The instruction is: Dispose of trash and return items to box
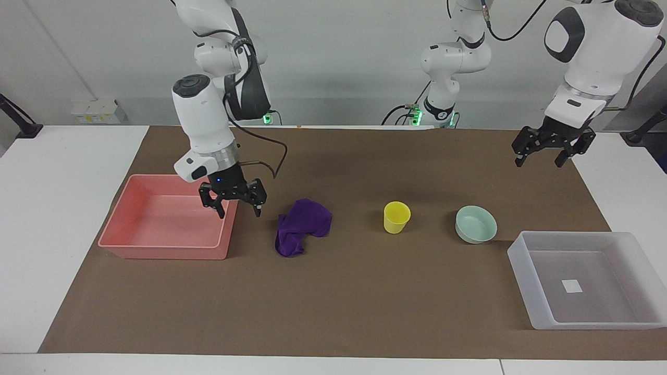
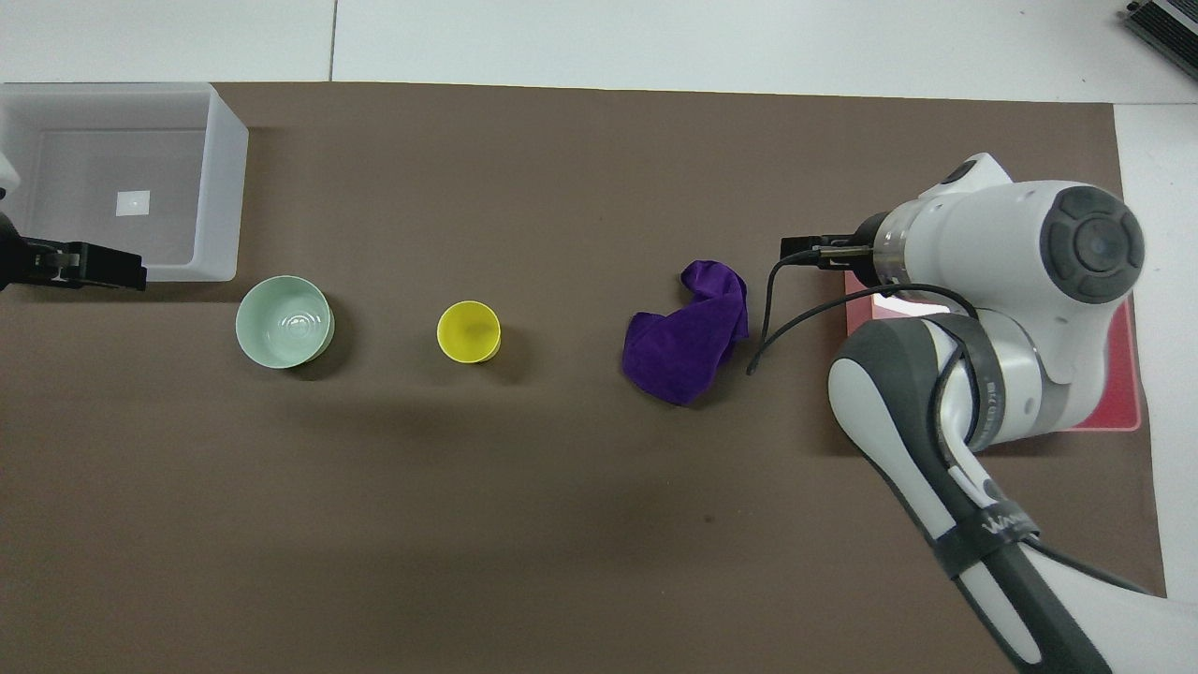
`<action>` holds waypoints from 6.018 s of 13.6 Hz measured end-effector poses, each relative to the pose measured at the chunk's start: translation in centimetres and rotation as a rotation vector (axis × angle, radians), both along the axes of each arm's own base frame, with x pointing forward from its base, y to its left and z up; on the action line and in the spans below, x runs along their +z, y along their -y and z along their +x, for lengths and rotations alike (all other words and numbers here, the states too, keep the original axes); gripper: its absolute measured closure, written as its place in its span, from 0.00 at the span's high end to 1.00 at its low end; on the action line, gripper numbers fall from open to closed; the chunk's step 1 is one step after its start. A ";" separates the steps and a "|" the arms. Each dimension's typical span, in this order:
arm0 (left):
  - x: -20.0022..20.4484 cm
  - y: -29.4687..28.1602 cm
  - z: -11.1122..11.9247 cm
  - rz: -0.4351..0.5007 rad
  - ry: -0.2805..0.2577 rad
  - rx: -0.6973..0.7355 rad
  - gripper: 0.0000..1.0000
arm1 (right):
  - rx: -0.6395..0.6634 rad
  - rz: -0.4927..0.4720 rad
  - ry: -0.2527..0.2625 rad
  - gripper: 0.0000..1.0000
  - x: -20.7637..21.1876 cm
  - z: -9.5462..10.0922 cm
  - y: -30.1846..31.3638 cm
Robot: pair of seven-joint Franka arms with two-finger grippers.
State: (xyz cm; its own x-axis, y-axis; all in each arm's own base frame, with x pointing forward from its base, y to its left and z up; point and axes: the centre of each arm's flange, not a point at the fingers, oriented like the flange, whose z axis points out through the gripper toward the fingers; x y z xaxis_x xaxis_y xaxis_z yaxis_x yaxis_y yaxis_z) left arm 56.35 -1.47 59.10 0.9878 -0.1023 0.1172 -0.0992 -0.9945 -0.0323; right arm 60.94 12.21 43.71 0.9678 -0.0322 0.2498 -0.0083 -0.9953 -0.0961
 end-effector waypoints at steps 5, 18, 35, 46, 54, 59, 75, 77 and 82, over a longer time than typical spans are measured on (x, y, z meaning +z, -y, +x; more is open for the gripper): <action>-3.4 -3.0 1.6 0.008 0.006 -0.043 1.00 | 0.040 0.012 0.023 1.00 -6.7 0.6 -6.3; -17.1 -4.2 3.6 0.006 0.044 -0.092 1.00 | 0.103 -0.017 -0.092 0.94 -13.6 -2.7 -10.8; -25.5 -2.0 -0.5 -0.063 0.027 -0.057 1.00 | -0.031 0.028 -0.150 0.06 5.4 -4.5 -5.8; -19.1 -2.4 2.7 -0.098 0.053 -0.004 0.03 | 0.041 -0.109 -0.161 0.06 15.2 -3.6 10.5; -11.5 -9.1 8.5 -0.103 0.160 0.082 0.03 | 0.130 -0.146 -0.140 0.06 10.0 -4.3 22.1; -13.7 -16.7 15.3 -0.078 0.221 0.152 0.03 | 0.108 -0.148 -0.132 0.06 3.6 -4.9 23.8; -21.6 -19.7 16.6 -0.013 0.156 0.145 0.67 | 0.005 -0.040 -0.194 0.55 -8.7 -4.6 23.4; -17.6 -17.7 16.7 -0.005 0.186 0.111 0.88 | 0.018 -0.042 -0.168 0.77 -6.9 -4.0 22.0; -9.4 -6.9 13.4 -0.008 0.149 -0.031 1.00 | -0.017 -0.017 -0.173 1.00 -3.8 -3.5 15.5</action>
State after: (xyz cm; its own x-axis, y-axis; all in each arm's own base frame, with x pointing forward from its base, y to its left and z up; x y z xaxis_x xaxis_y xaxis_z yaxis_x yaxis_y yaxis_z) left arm 69.73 5.43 49.65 0.9559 -0.1309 0.2631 -0.1245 -0.9914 -0.0408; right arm 57.45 -3.26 39.95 0.9957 -0.0461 0.0801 -0.0401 -0.9964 -0.0749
